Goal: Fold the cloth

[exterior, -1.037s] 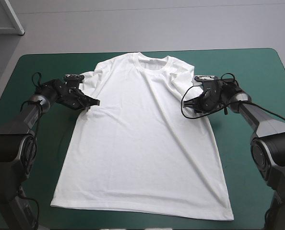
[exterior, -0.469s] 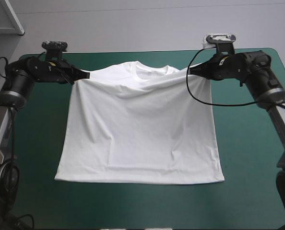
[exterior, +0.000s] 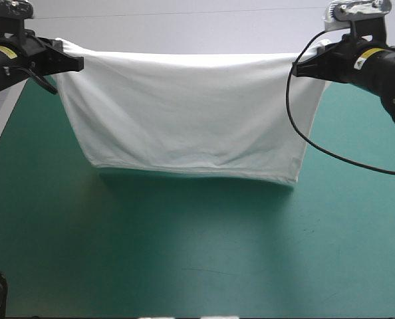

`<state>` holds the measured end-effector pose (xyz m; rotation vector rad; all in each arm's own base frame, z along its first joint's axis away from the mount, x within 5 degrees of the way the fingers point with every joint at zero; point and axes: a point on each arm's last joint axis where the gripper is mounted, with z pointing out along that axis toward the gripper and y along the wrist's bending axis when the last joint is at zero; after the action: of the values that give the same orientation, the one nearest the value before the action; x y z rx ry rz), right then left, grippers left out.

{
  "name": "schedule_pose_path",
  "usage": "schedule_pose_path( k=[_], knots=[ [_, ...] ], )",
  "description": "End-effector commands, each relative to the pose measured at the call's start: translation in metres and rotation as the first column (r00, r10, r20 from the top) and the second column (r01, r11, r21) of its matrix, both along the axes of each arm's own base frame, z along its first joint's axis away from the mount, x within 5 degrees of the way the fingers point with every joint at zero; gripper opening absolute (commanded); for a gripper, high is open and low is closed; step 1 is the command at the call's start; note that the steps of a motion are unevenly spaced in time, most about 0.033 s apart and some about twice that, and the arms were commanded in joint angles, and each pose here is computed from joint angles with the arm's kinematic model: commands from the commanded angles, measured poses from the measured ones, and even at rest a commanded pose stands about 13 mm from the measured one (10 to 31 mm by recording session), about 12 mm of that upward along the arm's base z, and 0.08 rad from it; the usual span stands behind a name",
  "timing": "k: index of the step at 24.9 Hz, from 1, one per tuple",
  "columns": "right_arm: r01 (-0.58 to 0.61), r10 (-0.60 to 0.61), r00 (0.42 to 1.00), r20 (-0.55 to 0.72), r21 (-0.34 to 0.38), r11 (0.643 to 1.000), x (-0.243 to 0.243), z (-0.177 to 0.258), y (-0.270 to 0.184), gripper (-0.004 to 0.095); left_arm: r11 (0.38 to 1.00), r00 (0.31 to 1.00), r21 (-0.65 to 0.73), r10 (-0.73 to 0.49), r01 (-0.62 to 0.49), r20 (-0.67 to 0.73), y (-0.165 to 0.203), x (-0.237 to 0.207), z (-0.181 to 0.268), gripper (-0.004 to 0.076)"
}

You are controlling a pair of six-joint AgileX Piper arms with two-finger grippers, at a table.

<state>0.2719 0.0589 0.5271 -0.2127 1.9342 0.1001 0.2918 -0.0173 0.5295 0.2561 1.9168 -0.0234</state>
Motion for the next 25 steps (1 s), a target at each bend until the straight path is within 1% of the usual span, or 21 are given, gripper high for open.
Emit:
schedule_pose_path(
  k=[1, 4, 6, 9, 10, 13, 16, 18, 19, 21, 23, 25],
  knots=[
    [-0.008, 0.0, 0.979, 0.202, 0.041, 0.999, -0.037, 0.044, -0.009, -0.0018, 1.0, 0.981, -0.01, 0.021, -0.02, 0.19, 0.002, -0.037, 0.043, -0.001],
    [-0.023, 0.007, 0.971, 0.239, 0.063, 0.998, -0.045, 0.054, -0.01, -0.0018, 1.0, 0.977, -0.014, 0.02, -0.017, 0.213, 0.002, -0.039, 0.048, -0.001],
    [-0.038, 0.017, 0.969, 0.247, 0.081, 0.996, -0.042, 0.054, -0.007, -0.0018, 1.0, 0.976, -0.017, 0.019, -0.016, 0.219, 0.002, -0.034, 0.047, -0.001],
    [-0.041, 0.021, 0.964, 0.266, 0.07, 0.997, -0.024, 0.05, -0.003, -0.0018, 0.999, 0.97, -0.026, 0.025, -0.019, 0.242, 0.002, -0.019, 0.044, -0.001],
    [-0.048, 0.025, 0.961, 0.274, 0.076, 0.996, -0.014, 0.047, 0.0, -0.0018, 0.999, 0.969, -0.033, 0.025, -0.017, 0.248, 0.001, -0.012, 0.041, -0.001],
    [-0.054, 0.027, 0.954, 0.297, 0.083, 0.995, 0.013, 0.039, 0.006, -0.0018, 0.998, 0.967, -0.058, 0.024, -0.01, 0.253, 0.0, 0.017, 0.03, -0.001],
    [-0.064, 0.032, 0.946, 0.323, 0.086, 0.994, 0.043, 0.03, 0.014, -0.0018, 0.998, 0.97, -0.065, -0.002, 0.018, 0.243, -0.004, 0.049, 0.018, -0.001],
    [-0.078, 0.028, 0.919, 0.394, 0.112, 0.991, 0.063, 0.035, 0.019, -0.0018, 0.996, 0.966, -0.068, -0.032, 0.051, 0.255, -0.007, 0.072, 0.018, -0.001],
    [-0.085, 0.021, 0.894, 0.448, 0.125, 0.988, 0.069, 0.043, 0.02, -0.0018, 0.996, 0.96, -0.067, -0.044, 0.065, 0.276, -0.008, 0.079, 0.024, -0.001],
    [-0.092, 0.015, 0.868, 0.496, 0.132, 0.987, 0.071, 0.055, 0.021, -0.0018, 0.996, 0.945, -0.05, -0.057, 0.077, 0.323, -0.009, 0.077, 0.04, -0.001],
    [-0.084, 0.011, 0.862, 0.507, 0.122, 0.989, 0.066, 0.063, 0.018, -0.0018, 0.996, 0.932, -0.036, -0.064, 0.083, 0.357, -0.009, 0.07, 0.052, -0.001],
    [-0.054, 0.008, 0.883, 0.469, 0.083, 0.995, 0.071, 0.056, 0.017, -0.0018, 0.996, 0.935, -0.03, -0.071, 0.087, 0.346, -0.01, 0.073, 0.05, -0.001]
  ],
)
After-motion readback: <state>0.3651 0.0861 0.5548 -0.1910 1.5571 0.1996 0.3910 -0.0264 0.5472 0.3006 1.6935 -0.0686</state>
